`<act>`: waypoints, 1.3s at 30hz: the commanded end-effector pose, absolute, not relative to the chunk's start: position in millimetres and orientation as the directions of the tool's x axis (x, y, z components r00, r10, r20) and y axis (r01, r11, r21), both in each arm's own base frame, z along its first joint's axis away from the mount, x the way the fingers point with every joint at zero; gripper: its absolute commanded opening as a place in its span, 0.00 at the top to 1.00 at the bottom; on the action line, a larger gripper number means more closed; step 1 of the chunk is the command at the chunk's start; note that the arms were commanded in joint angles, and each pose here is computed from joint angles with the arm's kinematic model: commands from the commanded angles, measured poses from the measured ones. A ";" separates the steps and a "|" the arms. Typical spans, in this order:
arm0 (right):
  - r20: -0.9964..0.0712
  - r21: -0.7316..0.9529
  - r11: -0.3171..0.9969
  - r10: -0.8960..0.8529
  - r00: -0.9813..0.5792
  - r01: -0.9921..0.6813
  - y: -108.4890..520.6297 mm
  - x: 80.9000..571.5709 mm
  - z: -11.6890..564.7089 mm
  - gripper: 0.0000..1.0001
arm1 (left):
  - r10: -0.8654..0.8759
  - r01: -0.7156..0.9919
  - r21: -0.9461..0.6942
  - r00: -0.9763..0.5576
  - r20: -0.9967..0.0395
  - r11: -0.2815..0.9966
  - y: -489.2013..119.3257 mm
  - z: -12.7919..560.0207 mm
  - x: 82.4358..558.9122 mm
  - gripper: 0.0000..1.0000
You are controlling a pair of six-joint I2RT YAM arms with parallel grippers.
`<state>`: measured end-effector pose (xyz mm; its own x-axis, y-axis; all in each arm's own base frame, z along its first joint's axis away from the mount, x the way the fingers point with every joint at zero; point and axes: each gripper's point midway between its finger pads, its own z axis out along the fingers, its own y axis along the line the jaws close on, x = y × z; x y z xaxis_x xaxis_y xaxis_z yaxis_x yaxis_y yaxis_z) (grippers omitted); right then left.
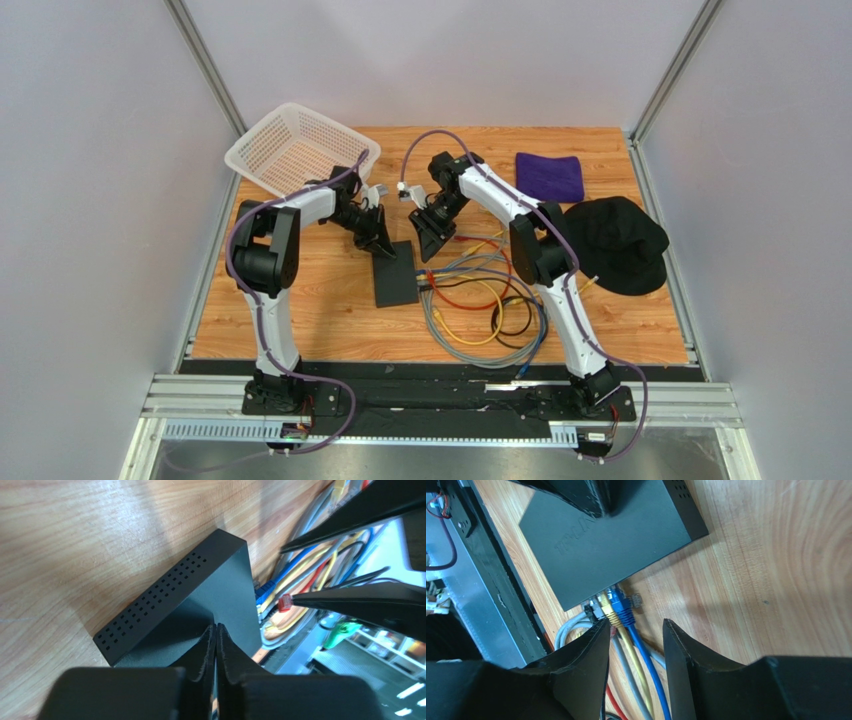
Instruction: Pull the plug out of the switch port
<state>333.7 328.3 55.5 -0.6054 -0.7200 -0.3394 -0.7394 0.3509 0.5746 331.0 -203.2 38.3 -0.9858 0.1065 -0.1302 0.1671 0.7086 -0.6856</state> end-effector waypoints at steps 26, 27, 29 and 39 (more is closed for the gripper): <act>-0.224 0.784 0.258 -0.731 -0.645 -0.564 343.5 299.4 2.9 0.46 | 0.140 0.132 -0.549 -0.990 -0.027 0.826 -179.4 -15.0 315.1 1.00; -0.217 0.790 0.259 -0.730 -0.648 -0.556 343.4 298.3 0.4 0.46 | 0.142 0.134 -0.547 -0.989 -0.027 0.826 -179.6 -15.7 314.7 1.00; -0.225 0.793 0.251 -0.726 -0.650 -0.555 345.3 298.9 0.9 0.46 | 0.145 0.136 -0.546 -0.989 -0.026 0.827 -179.9 -15.7 314.7 1.00; -0.226 0.793 0.251 -0.724 -0.651 -0.555 347.8 302.3 -12.7 0.53 | 0.150 0.141 -0.543 -0.988 -0.027 0.828 -180.3 -15.9 314.5 1.00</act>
